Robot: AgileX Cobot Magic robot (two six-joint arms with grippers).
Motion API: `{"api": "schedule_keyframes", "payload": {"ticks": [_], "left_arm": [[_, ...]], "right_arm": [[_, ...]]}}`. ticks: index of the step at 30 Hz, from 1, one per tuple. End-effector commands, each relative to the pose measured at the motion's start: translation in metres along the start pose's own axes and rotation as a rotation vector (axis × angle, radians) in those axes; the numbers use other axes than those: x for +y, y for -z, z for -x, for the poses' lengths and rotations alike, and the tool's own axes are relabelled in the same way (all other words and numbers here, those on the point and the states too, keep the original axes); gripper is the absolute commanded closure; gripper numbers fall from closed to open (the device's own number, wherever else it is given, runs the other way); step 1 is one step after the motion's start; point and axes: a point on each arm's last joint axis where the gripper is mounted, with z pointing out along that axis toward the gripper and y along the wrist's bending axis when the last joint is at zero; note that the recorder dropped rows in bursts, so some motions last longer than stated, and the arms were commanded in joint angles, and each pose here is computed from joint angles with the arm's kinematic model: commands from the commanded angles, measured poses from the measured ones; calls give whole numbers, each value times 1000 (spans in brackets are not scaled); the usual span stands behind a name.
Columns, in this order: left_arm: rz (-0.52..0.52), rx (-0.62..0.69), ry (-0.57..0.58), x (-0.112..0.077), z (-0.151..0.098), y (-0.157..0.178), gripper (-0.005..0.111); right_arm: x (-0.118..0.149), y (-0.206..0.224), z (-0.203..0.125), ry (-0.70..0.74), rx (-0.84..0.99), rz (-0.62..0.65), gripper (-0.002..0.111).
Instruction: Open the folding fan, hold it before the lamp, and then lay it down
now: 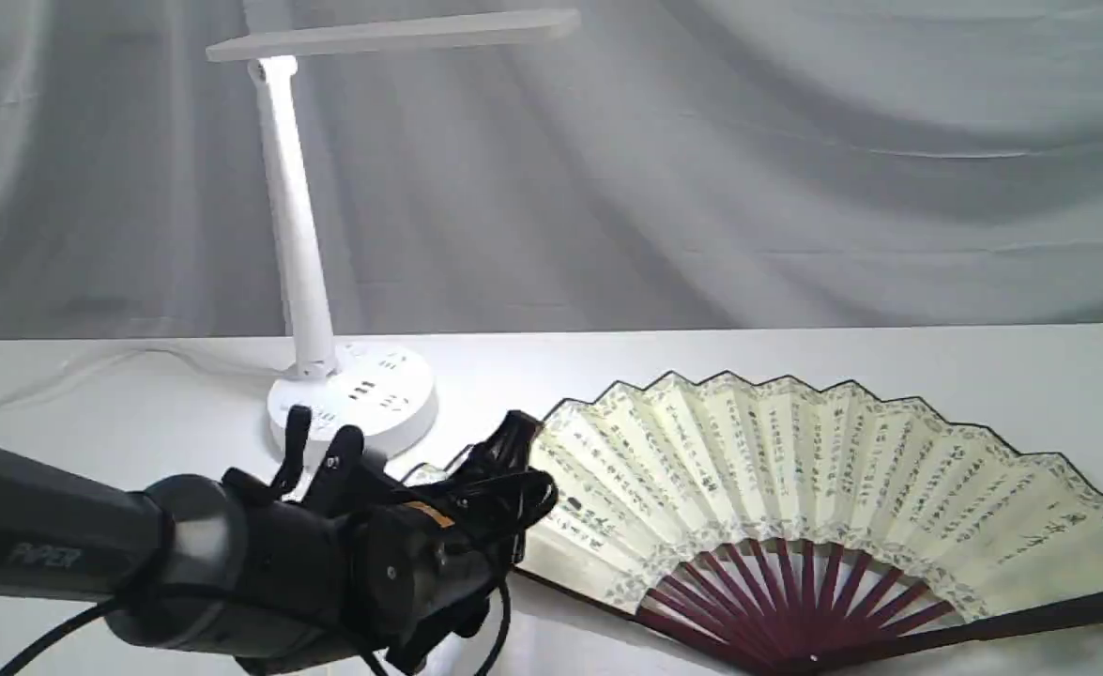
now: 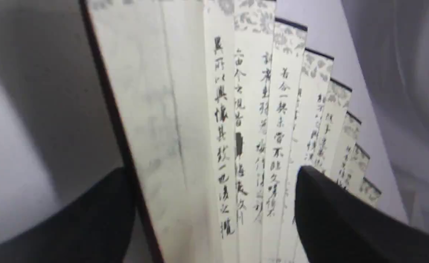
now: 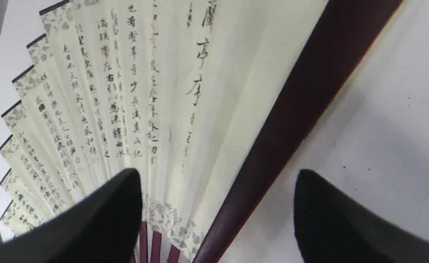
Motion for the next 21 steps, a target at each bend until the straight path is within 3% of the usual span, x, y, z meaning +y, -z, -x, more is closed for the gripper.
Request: {"api": "schedule_keyframes", "payload": {"ticks": [1, 9, 21], "left_arm": [[28, 51, -85, -6, 2, 8, 44], [120, 190, -204, -9, 15, 24, 45], [97, 311, -495, -30, 36, 63, 49]], "right_arm": [[5, 5, -6, 48, 33, 8, 48], [11, 6, -22, 138, 189, 42, 56], [51, 6, -59, 422, 253, 36, 59]]}}
